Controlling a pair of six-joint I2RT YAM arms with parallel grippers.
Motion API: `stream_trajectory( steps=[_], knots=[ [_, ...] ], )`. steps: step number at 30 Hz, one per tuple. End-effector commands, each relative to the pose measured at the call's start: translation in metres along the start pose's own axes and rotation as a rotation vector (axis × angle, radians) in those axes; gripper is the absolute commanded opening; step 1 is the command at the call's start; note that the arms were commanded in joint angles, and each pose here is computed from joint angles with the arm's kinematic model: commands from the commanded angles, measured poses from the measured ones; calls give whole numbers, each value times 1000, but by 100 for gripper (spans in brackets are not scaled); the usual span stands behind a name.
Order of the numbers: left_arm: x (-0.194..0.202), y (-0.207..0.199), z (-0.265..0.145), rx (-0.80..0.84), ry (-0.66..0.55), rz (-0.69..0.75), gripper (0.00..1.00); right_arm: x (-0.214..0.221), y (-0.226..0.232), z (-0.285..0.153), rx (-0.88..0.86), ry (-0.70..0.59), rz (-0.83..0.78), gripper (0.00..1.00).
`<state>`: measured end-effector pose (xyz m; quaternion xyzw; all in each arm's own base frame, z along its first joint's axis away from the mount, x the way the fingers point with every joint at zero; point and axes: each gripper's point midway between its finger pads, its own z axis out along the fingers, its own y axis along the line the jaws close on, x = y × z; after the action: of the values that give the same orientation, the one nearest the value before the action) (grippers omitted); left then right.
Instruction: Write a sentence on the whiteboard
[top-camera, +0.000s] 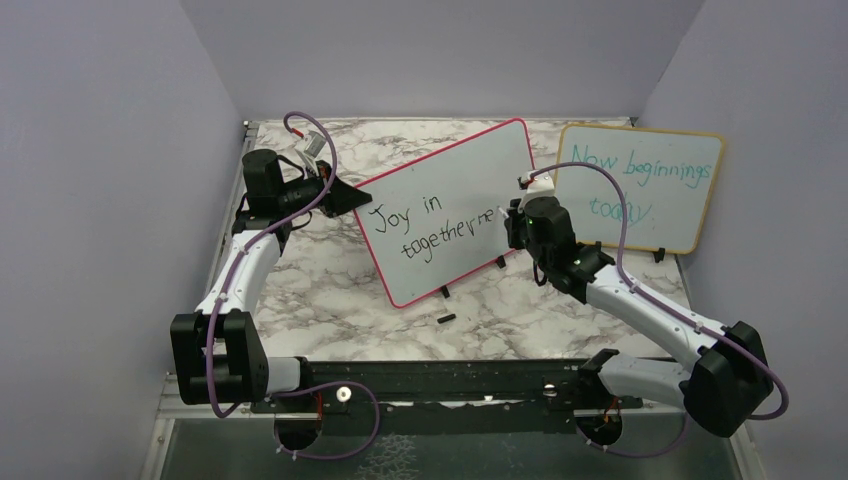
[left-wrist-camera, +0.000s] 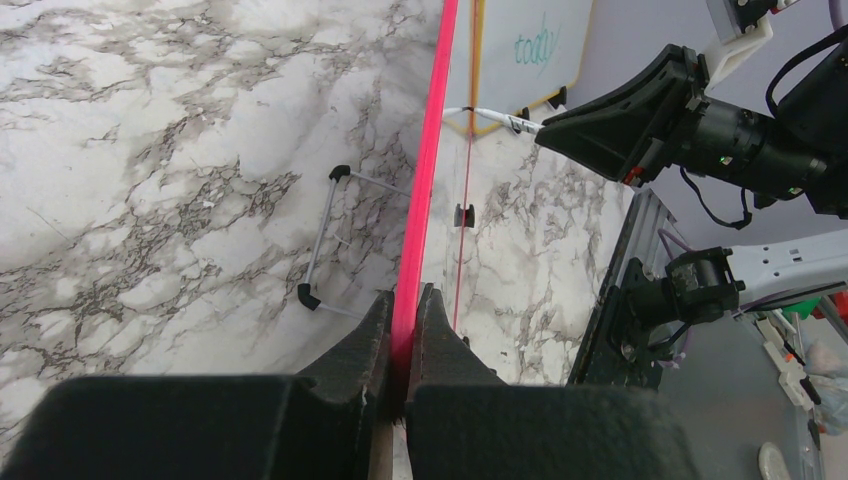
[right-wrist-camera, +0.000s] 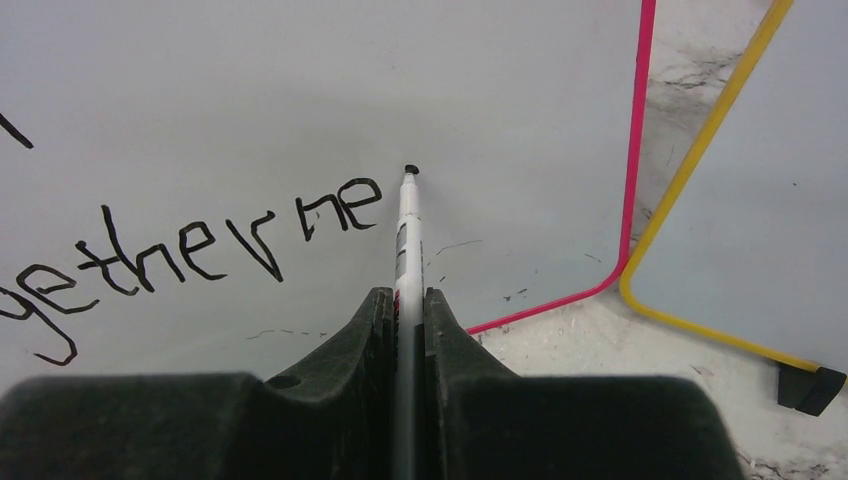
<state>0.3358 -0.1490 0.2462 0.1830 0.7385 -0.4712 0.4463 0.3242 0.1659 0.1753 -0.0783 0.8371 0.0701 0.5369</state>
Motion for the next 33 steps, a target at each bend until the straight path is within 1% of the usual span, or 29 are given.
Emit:
stream_trajectory(
  steps=[1,15,28,33],
  knots=[
    [26,35,3,-133,53,-8,0,-10,8,-2,-49,-33,17,0],
    [25,34,3,-131,52,-7,0,7,8,-5,-60,22,-4,0],
    [26,35,3,-132,53,-9,0,24,-2,-6,-17,72,-26,0],
    [26,35,3,-133,53,-8,0,26,-13,-6,42,71,-23,0]
  ],
)
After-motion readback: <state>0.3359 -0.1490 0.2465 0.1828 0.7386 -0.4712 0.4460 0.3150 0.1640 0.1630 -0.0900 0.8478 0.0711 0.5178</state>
